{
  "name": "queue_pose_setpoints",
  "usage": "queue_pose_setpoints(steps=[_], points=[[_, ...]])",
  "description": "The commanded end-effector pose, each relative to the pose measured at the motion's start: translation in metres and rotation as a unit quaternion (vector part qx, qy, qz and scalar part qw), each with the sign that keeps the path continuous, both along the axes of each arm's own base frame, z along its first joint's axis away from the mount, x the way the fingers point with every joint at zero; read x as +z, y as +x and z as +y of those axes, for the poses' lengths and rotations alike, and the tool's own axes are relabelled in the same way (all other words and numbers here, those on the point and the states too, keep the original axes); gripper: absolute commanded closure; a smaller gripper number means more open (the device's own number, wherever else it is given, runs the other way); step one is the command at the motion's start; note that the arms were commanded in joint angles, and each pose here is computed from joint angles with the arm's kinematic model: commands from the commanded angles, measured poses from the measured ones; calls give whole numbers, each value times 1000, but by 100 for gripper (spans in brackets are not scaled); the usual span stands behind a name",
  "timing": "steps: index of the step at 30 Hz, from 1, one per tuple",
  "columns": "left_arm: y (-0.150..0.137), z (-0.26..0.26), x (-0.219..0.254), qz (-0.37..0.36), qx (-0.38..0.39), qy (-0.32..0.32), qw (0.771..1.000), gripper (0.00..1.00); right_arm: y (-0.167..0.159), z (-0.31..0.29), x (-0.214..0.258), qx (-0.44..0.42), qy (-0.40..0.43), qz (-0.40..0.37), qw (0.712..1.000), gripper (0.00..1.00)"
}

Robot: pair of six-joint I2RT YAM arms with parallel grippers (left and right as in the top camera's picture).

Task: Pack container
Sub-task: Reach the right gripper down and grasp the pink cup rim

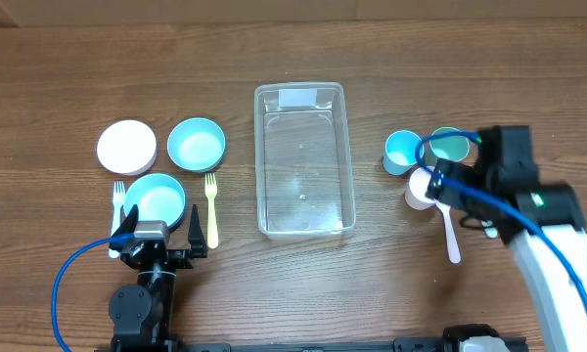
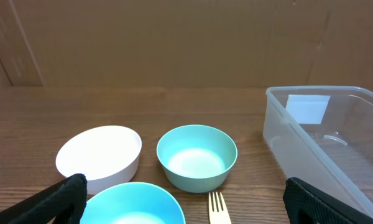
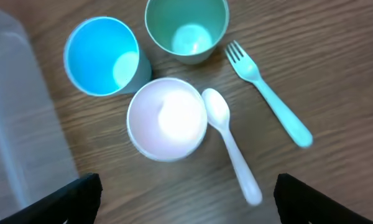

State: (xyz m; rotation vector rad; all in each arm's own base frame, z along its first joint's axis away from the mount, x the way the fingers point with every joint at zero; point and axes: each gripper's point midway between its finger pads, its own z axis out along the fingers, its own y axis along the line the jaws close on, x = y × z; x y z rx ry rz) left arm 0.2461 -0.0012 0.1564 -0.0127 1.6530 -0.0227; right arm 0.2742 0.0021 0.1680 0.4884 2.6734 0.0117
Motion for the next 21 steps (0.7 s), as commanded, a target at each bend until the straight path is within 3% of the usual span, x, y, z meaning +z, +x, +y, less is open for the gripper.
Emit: queue_pose_setpoints(steps=[1, 6, 14, 21], points=[[0, 0, 0, -3, -3, 9, 1000, 0, 26, -4, -35, -27, -10, 41, 999, 21], [0, 0, 0, -3, -3, 9, 1000, 0, 39, -5, -76, -34, -15, 88, 995, 31], [0, 0, 0, -3, -3, 9, 1000, 0, 34, -18, -99, -47, -5, 90, 995, 33], [0, 0, 0, -3, -3, 9, 1000, 0, 31, -15, -109, -36, 3, 92, 995, 74]])
